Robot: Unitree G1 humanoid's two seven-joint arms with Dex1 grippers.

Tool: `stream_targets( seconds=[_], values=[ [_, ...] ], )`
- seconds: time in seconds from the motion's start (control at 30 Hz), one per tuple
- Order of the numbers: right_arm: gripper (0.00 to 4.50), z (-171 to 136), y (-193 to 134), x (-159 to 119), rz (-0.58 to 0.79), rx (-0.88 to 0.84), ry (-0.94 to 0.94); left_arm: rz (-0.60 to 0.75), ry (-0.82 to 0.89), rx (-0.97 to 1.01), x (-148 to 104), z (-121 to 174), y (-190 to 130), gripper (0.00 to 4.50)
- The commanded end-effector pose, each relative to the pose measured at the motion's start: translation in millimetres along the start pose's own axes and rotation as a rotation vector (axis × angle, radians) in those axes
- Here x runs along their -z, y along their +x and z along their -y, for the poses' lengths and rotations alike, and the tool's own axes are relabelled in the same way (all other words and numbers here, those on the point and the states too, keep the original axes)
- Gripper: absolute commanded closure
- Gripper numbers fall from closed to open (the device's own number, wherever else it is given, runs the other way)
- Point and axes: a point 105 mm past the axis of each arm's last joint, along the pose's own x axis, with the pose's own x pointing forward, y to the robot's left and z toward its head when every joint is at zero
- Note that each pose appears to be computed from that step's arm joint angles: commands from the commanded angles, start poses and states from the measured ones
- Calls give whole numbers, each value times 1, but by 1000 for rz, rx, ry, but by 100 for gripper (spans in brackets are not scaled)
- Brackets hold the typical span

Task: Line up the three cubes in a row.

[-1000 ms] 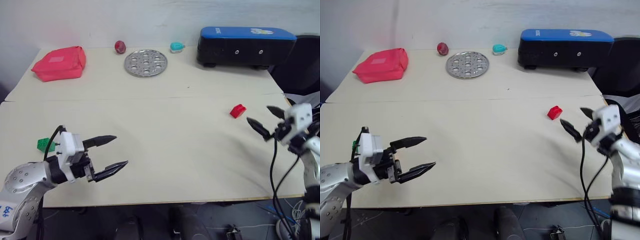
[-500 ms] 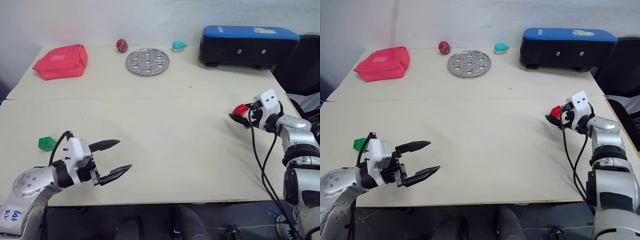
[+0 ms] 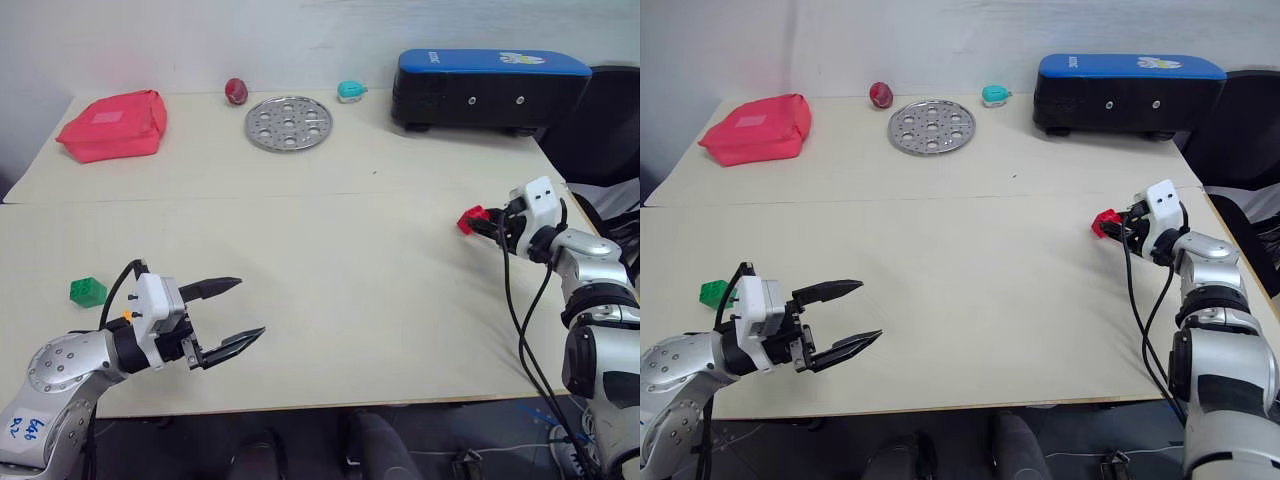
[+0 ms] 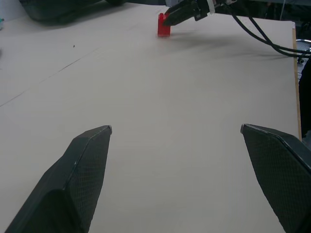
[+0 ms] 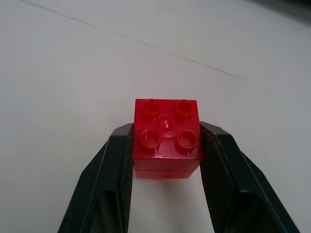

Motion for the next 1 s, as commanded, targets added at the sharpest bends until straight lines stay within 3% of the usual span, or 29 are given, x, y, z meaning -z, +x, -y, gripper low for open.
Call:
stream_targets(
  seconds=[0.03, 0.13, 0.23, 0.43, 0.77, 0.87, 1.0],
  values=[
    [305, -63, -1, -50, 150, -476, -208, -6, 37, 7, -3, 2, -7, 0],
    [305, -138, -8, -46, 85, -818, -352, -46, -3, 43, 5, 10, -14, 0],
    [305, -176, -10, -35, 67, -897, -376, -56, -13, 47, 8, 13, -16, 0],
    [305, -198, -8, 2, -10, -943, -404, -48, -10, 33, 6, 11, -15, 0],
    [305, -193, 0, 28, -44, -925, -414, -66, -5, 0, 7, 9, -21, 0],
    [210, -192, 2, 24, 9, -912, -410, -78, -6, -25, 8, 6, -26, 0],
    [77, -185, 3, -4, 156, -849, -433, -93, -7, -110, 11, -1, -43, 0]
  ],
)
